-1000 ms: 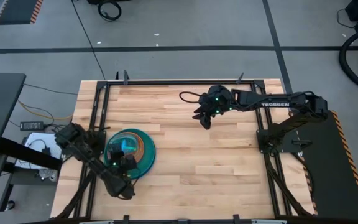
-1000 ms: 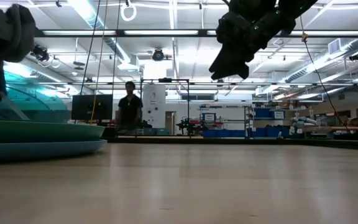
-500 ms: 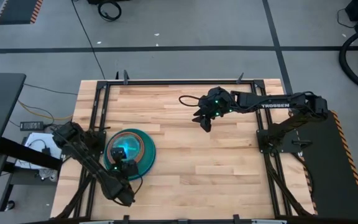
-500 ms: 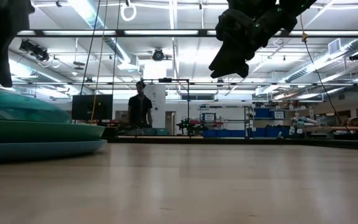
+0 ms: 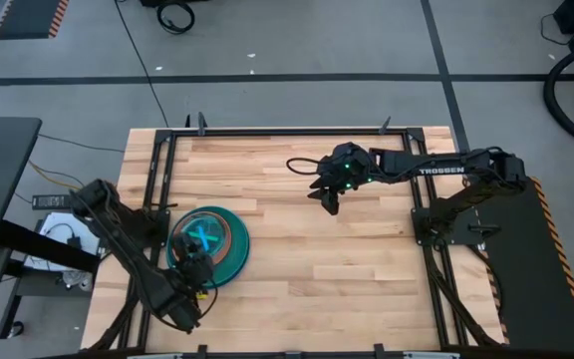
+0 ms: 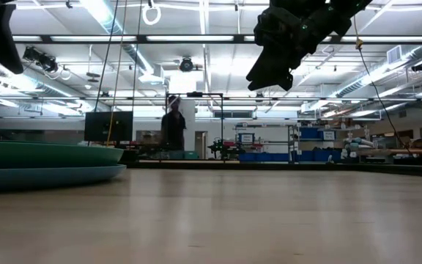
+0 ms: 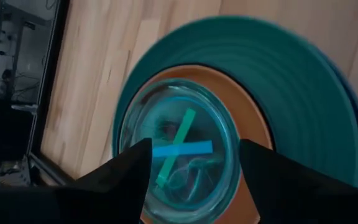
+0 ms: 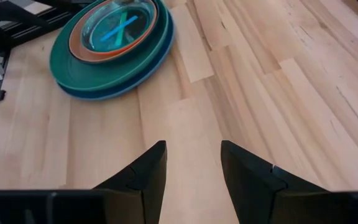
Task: Stack plastic plates
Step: Return to Home Position
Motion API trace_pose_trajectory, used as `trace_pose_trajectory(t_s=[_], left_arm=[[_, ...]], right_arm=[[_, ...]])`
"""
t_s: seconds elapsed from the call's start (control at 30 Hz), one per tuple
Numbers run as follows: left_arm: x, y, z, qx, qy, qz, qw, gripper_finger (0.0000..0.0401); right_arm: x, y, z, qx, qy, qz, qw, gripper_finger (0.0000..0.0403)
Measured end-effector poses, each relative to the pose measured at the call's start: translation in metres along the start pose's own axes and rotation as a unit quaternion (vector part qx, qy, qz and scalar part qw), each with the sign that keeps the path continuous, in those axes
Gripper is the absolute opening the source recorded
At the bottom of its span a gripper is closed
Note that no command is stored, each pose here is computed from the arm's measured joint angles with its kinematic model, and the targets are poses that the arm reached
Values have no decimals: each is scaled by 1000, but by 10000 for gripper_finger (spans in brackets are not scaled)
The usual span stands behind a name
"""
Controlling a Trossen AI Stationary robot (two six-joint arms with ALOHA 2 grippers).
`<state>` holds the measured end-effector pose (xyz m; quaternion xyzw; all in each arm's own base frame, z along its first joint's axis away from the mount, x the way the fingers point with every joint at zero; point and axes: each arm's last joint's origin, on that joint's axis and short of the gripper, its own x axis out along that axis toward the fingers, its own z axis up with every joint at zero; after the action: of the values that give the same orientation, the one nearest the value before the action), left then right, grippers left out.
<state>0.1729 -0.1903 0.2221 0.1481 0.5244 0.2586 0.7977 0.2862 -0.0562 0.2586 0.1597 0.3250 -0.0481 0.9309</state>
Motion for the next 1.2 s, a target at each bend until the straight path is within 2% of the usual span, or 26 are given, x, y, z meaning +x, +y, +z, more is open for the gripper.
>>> trace_pose_trajectory(t_s=[0.23,0.4,0.53,0.67,0.77,0.9,1.07,1.2], left_arm=[[3,1,-2,-25,-18,3,1000,231],[22,4,-16,-77,-62,5,995,215],[31,20,-26,-116,-103,-3,988,199],[36,41,-36,-171,-160,-27,972,182],[40,56,-45,-213,-205,-45,954,170],[45,74,-54,-242,-260,-51,934,154],[49,90,-62,-250,-289,-63,922,128],[43,94,-59,-246,-314,-84,913,104]], right_arm=[[0,1,0,-3,0,0,1000,162],[10,6,-13,-13,-23,17,1000,161],[10,7,-22,-17,-25,43,999,156],[-4,8,-23,-27,-81,32,996,148],[-16,7,-28,-49,-143,32,988,141],[-28,6,-42,-93,-234,53,966,135],[-40,3,-67,-121,-282,64,950,128],[-52,1,-79,-132,-322,58,936,121]])
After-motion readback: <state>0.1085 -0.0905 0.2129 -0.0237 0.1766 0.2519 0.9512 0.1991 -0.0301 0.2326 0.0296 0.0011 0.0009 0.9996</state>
